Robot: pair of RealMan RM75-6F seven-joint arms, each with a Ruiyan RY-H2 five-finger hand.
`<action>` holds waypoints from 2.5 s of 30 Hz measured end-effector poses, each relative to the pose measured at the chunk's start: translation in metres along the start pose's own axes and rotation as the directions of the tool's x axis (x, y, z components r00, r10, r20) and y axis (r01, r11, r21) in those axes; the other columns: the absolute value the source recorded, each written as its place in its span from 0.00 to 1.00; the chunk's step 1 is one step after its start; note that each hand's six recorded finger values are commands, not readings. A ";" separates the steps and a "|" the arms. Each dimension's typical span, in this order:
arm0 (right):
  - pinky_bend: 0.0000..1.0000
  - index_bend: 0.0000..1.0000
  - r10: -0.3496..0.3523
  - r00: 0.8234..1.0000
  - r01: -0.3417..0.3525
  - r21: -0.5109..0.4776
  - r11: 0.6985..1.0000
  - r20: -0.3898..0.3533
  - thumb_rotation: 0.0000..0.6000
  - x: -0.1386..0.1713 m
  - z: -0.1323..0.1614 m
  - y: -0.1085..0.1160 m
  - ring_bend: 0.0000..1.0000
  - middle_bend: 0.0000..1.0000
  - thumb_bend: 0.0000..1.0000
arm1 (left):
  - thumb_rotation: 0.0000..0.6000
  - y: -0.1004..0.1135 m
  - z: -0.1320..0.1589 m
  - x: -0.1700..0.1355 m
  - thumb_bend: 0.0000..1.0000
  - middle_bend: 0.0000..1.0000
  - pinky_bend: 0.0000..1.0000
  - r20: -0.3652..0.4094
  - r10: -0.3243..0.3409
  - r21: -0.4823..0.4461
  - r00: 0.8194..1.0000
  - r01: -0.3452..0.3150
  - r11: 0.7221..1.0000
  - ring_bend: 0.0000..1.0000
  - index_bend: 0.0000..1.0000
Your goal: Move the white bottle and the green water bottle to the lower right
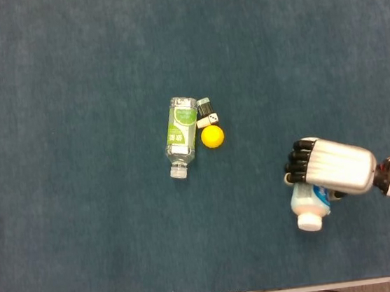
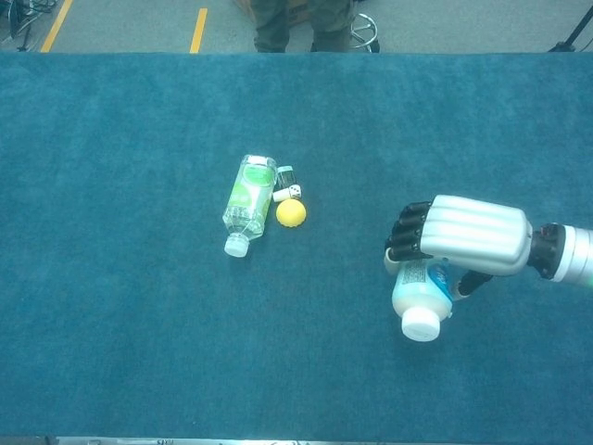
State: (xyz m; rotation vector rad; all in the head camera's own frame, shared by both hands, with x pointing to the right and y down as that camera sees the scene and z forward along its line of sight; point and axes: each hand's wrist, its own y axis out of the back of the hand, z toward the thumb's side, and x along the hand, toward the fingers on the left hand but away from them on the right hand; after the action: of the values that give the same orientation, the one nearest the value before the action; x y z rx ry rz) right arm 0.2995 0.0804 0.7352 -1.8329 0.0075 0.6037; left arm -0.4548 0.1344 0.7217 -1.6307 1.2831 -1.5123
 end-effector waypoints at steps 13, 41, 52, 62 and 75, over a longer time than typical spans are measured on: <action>0.43 0.67 0.079 0.997 -0.079 0.024 0.997 0.015 1.00 0.007 -0.011 -0.014 0.56 0.69 0.24 | 1.00 0.000 -0.009 -0.004 0.07 0.27 0.48 -0.030 0.003 -0.013 1.000 -0.004 1.000 0.34 0.46; 0.40 0.18 0.058 0.997 -0.064 0.137 0.988 0.047 1.00 0.023 -0.013 0.034 0.23 0.19 0.00 | 1.00 -0.005 -0.011 -0.004 0.07 0.27 0.48 -0.039 0.000 -0.032 0.999 -0.001 0.999 0.34 0.46; 0.39 0.19 -0.155 0.987 0.137 0.279 0.950 0.041 1.00 -0.015 -0.034 0.094 0.22 0.24 0.00 | 1.00 -0.005 -0.015 -0.006 0.07 0.27 0.48 -0.043 -0.002 -0.046 0.999 0.000 0.999 0.34 0.46; 0.25 0.22 -0.230 0.973 0.214 0.283 0.935 0.027 1.00 -0.070 -0.063 0.098 0.22 0.27 0.00 | 1.00 -0.008 -0.022 -0.007 0.07 0.27 0.48 -0.063 -0.013 -0.058 0.998 0.010 0.998 0.34 0.46; 0.26 0.22 -0.293 0.956 0.290 0.194 0.937 -0.014 1.00 -0.148 -0.080 0.109 0.22 0.27 0.00 | 1.00 -0.013 -0.034 -0.009 0.07 0.27 0.48 -0.086 -0.027 -0.088 0.996 0.019 0.996 0.34 0.46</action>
State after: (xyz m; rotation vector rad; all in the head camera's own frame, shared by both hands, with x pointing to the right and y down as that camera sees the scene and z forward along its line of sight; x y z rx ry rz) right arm 0.1709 -0.0720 0.7160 -1.6004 -0.2062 0.3917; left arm -0.4827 0.1545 0.7360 -1.6557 1.3993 -1.5765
